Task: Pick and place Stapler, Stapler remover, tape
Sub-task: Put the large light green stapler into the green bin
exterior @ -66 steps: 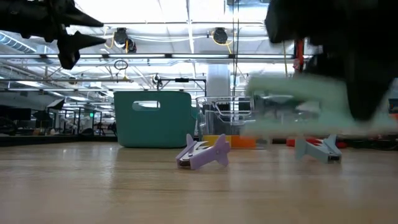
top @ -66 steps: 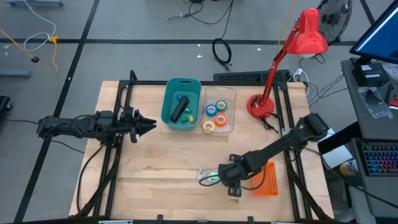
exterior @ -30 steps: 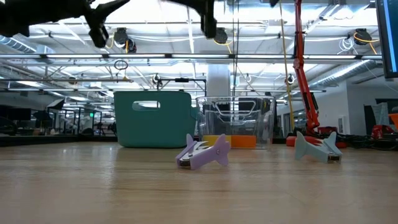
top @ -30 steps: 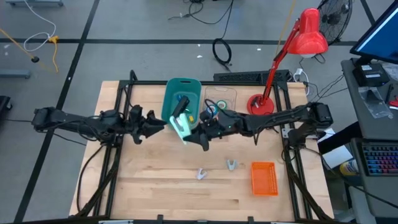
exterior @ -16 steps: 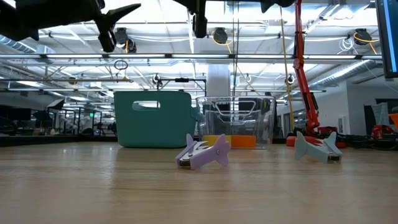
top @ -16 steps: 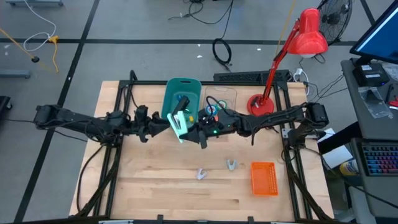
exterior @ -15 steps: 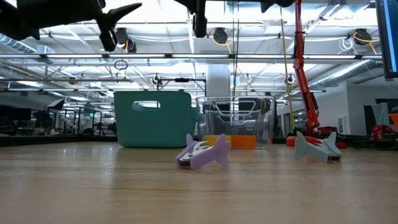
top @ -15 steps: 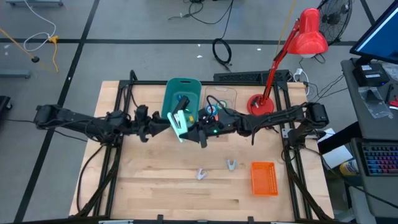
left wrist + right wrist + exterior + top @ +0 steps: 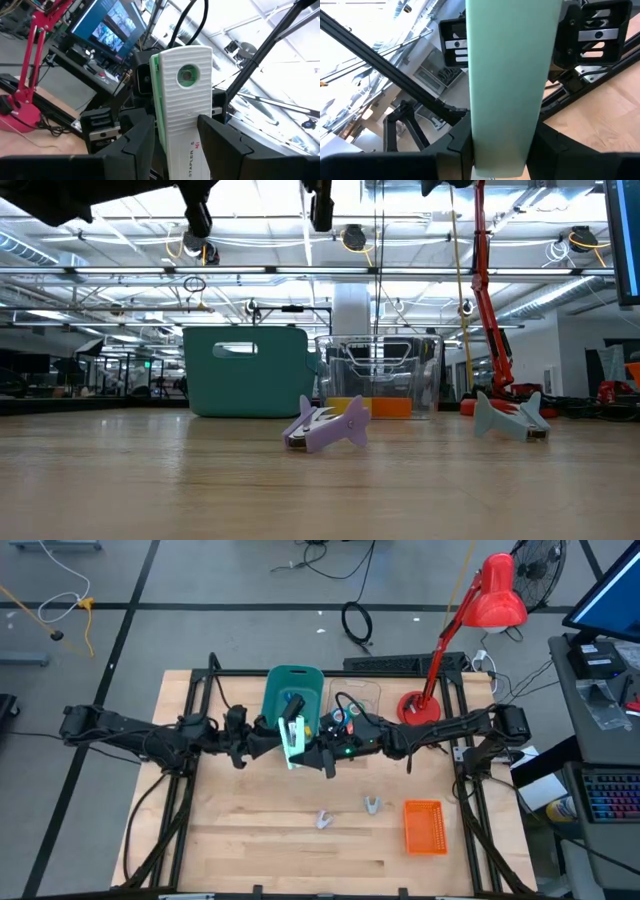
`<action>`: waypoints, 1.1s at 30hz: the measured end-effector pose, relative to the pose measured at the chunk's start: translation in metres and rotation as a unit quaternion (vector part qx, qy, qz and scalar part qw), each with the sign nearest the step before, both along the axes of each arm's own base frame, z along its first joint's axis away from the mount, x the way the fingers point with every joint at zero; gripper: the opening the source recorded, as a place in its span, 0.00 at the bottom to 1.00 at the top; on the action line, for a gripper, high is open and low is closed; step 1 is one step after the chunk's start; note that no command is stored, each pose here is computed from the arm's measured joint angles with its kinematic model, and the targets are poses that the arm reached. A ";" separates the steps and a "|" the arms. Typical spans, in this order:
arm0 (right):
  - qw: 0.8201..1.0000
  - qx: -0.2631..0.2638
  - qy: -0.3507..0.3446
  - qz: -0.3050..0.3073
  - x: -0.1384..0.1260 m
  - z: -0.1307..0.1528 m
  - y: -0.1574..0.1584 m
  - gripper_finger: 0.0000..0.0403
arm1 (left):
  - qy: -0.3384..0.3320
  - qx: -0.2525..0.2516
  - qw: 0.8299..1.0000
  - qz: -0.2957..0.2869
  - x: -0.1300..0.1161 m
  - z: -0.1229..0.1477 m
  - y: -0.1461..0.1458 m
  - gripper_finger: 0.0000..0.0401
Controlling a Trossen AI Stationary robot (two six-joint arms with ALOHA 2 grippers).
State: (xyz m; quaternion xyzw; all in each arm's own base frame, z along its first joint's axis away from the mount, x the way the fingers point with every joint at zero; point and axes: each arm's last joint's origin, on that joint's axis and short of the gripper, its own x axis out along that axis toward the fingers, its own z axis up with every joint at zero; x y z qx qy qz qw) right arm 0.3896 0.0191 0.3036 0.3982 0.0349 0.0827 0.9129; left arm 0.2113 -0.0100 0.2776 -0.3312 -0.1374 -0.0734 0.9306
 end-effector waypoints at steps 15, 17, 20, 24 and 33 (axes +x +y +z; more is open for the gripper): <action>1.000 -0.008 0.001 -0.004 0.001 -0.001 -0.003 0.29 | 0.006 -0.002 0.999 -0.035 -0.002 0.003 -0.002 0.39; 1.000 -0.008 -0.004 -0.005 0.001 0.001 -0.005 0.29 | 0.003 -0.007 0.999 -0.037 -0.003 0.004 -0.002 0.39; 1.000 -0.012 -0.006 -0.006 0.000 0.001 -0.006 0.29 | 0.000 -0.011 0.999 -0.041 -0.004 0.005 -0.002 0.41; 1.000 -0.011 -0.009 -0.009 0.000 0.002 -0.009 0.29 | -0.003 -0.019 0.999 -0.044 -0.005 0.006 -0.002 0.48; 1.000 -0.009 -0.008 -0.028 0.000 0.002 -0.016 0.29 | -0.005 -0.021 0.999 -0.025 -0.004 0.006 -0.001 0.72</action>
